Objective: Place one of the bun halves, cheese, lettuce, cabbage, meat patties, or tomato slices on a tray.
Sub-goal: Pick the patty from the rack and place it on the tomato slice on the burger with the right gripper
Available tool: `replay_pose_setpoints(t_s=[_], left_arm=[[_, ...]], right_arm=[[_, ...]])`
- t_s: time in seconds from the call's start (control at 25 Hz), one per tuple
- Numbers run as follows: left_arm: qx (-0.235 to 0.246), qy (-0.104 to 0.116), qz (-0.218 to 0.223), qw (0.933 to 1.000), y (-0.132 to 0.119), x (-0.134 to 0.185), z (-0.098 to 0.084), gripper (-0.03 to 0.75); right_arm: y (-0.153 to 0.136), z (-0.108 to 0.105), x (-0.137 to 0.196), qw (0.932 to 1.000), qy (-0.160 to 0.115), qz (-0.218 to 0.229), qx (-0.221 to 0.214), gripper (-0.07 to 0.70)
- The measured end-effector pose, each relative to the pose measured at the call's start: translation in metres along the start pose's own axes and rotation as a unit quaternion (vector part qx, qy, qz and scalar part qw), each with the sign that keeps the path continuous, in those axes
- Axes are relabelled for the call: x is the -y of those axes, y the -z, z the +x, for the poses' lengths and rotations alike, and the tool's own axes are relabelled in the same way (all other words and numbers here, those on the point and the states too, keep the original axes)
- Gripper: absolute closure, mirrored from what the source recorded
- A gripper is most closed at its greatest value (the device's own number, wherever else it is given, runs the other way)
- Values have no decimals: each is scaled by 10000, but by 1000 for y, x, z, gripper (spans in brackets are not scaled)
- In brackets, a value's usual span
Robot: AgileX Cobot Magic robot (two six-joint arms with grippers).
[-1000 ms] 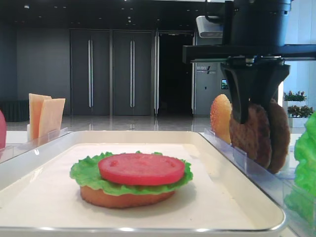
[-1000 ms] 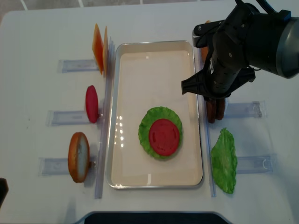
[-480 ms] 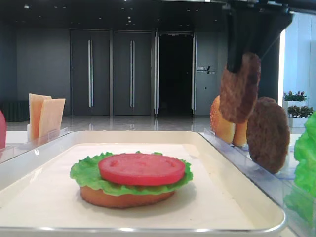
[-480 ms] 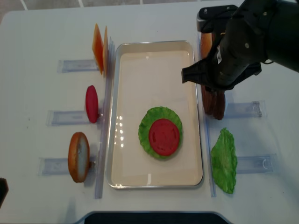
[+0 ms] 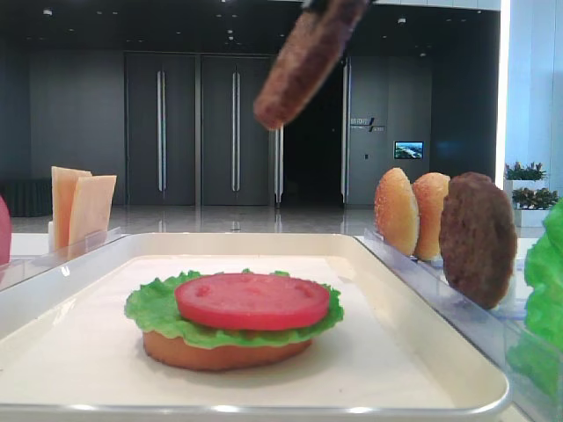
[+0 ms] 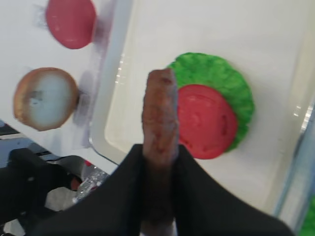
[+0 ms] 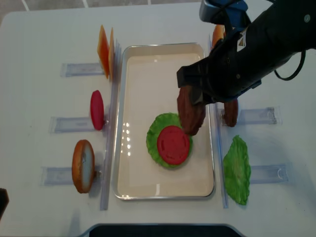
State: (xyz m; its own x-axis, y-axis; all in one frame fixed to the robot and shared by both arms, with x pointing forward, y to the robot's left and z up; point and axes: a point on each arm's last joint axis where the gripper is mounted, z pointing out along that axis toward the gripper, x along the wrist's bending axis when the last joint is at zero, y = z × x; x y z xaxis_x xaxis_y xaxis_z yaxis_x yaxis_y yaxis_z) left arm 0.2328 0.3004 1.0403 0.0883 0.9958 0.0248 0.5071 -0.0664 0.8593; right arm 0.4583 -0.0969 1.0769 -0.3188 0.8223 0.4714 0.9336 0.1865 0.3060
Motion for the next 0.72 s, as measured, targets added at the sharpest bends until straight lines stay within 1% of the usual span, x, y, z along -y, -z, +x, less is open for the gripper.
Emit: replay_pose_setpoints(t_s=[0.08, 0.2, 0.24, 0.36, 0.56, 0.72], left_arm=[[0, 0, 0, 10000, 0, 0, 0, 715], [0, 0, 0, 10000, 0, 0, 0, 715], [0, 0, 0, 10000, 0, 0, 0, 715], [0, 0, 0, 10000, 0, 0, 0, 715], [0, 0, 0, 10000, 0, 0, 0, 715], [0, 0, 0, 10000, 0, 0, 0, 715]], right_arm=[[-4, 5, 1, 9991, 125, -60, -402, 489], [-16, 8, -1, 9965, 228, -87, -798, 489], [-21, 9, -2, 9954, 217, -66, -928, 489], [-36, 10, -5, 9917, 301, 57, -1251, 489], [-59, 11, -9, 9857, 333, 240, -1635, 489], [-78, 6, -10, 9844, 386, 368, -1679, 489]])
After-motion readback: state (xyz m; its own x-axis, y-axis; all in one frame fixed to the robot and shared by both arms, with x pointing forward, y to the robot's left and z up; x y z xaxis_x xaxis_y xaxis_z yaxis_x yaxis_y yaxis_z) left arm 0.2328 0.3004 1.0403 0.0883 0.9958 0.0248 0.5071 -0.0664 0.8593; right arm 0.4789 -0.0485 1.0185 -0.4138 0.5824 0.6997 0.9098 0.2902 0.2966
